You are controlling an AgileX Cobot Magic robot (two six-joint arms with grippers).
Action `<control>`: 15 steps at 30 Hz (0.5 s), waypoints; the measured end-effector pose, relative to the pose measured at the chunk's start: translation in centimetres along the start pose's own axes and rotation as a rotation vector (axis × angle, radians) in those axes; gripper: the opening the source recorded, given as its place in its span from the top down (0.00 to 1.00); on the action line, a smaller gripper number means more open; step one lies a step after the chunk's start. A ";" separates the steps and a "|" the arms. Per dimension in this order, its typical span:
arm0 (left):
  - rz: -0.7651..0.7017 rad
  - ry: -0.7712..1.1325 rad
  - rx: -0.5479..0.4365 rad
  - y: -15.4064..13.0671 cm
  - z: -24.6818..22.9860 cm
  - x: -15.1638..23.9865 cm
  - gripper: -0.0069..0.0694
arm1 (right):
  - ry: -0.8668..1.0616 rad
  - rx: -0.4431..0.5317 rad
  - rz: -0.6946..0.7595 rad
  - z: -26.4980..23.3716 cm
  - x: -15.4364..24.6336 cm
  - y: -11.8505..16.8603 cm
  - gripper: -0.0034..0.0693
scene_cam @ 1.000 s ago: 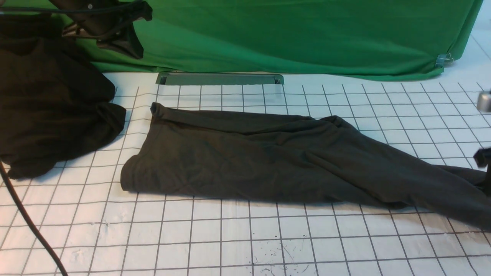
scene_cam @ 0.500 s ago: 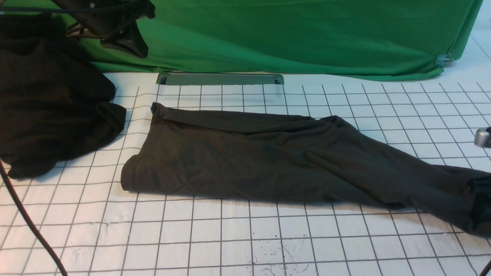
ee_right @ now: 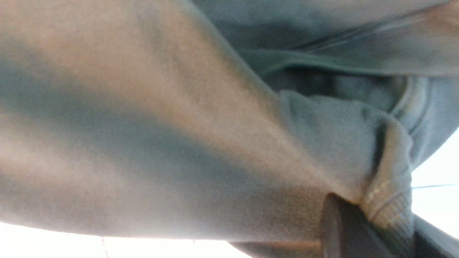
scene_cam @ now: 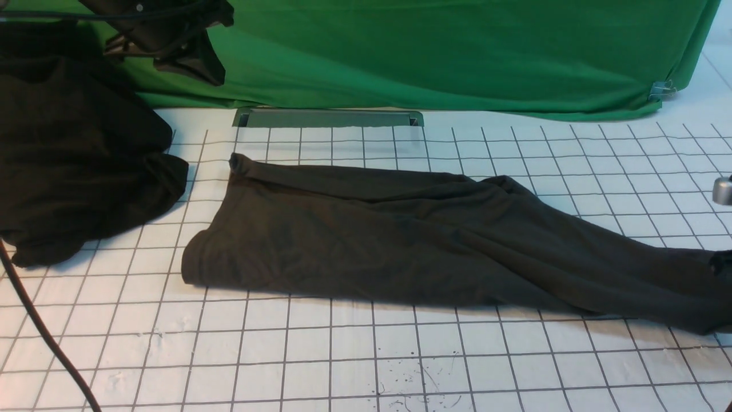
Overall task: Fold a long-sleeved shirt over a white checkered tablecloth.
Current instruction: 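Pull the folded dark garment lengthwise by its ends to straighten it flat on the table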
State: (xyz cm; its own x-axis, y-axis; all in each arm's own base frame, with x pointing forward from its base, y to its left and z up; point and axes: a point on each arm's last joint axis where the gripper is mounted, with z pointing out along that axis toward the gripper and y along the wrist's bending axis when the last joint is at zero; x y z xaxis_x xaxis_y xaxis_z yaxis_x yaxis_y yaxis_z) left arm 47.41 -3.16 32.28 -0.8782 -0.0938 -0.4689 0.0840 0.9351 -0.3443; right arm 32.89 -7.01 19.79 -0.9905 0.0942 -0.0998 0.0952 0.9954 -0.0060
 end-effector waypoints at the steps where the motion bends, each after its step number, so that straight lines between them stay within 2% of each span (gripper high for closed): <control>1: 0.000 0.000 0.001 0.0 0.0 0.0 0.91 | -0.007 0.006 -0.004 -0.3 0.0 -0.1 0.87; 5: -0.001 0.000 0.002 0.0 0.0 0.0 0.91 | -0.010 0.007 -0.004 -0.4 0.0 0.0 0.78; 7: 0.000 0.000 0.003 0.0 0.0 0.0 0.91 | 0.009 0.005 -0.004 0.0 0.2 0.0 0.62; 8: 0.000 0.000 0.003 0.0 0.0 0.0 0.91 | 0.013 0.009 -0.007 0.1 0.3 -0.1 0.62; 9: 0.001 0.000 0.004 0.0 0.0 0.0 0.91 | 0.022 0.010 -0.009 0.4 0.2 -0.1 0.54; 10: 0.001 0.000 0.004 0.0 0.0 0.0 0.91 | 0.027 0.011 -0.010 0.6 0.2 -0.1 0.51; 12: 0.001 0.000 0.004 0.0 0.0 0.0 0.91 | 0.025 0.013 -0.011 0.7 0.2 -0.1 0.49; 14: 0.001 0.000 0.004 0.0 0.0 0.0 0.91 | 0.013 0.016 -0.013 0.8 0.0 -0.2 0.51; 15: 0.001 0.000 0.004 0.0 0.0 0.0 0.91 | 0.004 0.017 -0.013 0.8 0.0 -0.2 0.59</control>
State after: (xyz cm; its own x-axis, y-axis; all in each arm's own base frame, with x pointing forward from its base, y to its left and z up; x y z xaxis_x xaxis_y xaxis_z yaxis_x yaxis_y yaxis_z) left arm 47.41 -3.20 32.29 -0.8781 -0.0926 -0.4695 0.0872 0.9337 -0.3472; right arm 32.98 -7.19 18.97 -0.9921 0.0816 -0.0955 0.0843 0.9961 -0.0244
